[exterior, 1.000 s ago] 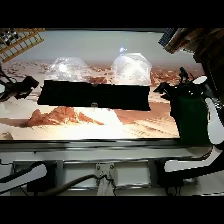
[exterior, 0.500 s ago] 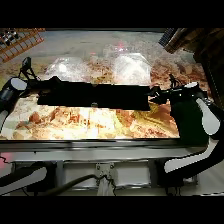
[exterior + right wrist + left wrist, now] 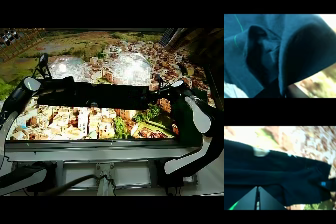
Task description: Fold the clothes and pants, and hang the long-sleeved shirts on hangers.
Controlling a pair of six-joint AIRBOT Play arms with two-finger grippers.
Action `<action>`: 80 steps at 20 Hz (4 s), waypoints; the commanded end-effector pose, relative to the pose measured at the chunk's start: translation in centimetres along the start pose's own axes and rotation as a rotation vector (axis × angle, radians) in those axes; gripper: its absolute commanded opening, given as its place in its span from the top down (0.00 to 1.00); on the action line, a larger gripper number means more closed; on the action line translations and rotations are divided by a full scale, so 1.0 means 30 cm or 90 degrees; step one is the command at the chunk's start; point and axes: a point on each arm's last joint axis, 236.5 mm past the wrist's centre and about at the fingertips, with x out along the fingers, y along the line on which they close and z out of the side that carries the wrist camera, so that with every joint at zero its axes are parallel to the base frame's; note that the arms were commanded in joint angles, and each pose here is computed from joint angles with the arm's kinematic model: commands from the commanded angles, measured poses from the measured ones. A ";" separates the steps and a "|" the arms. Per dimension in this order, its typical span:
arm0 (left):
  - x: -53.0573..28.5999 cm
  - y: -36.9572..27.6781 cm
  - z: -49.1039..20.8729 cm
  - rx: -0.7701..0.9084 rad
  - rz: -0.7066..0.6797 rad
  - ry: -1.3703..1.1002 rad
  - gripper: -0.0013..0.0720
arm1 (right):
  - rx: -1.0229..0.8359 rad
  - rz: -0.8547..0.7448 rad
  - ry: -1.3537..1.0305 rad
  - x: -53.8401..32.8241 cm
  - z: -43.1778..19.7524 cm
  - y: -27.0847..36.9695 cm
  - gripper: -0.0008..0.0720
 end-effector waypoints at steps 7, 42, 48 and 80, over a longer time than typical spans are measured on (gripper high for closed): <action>0.090 -0.151 -0.102 0.104 -0.038 0.111 0.98 | 0.026 -0.016 0.021 -0.191 -0.048 0.021 0.96; 0.730 -0.705 -0.559 -0.119 -0.114 0.322 0.98 | 0.101 -0.059 -0.118 -0.714 0.098 0.213 0.96; 0.755 -0.684 -0.632 -0.122 -0.098 0.351 0.98 | 0.104 0.005 -0.117 -0.733 0.100 0.314 0.96; -0.124 0.204 -0.189 0.157 0.213 0.288 0.98 | -0.079 -0.046 -0.069 -0.283 0.041 0.739 0.96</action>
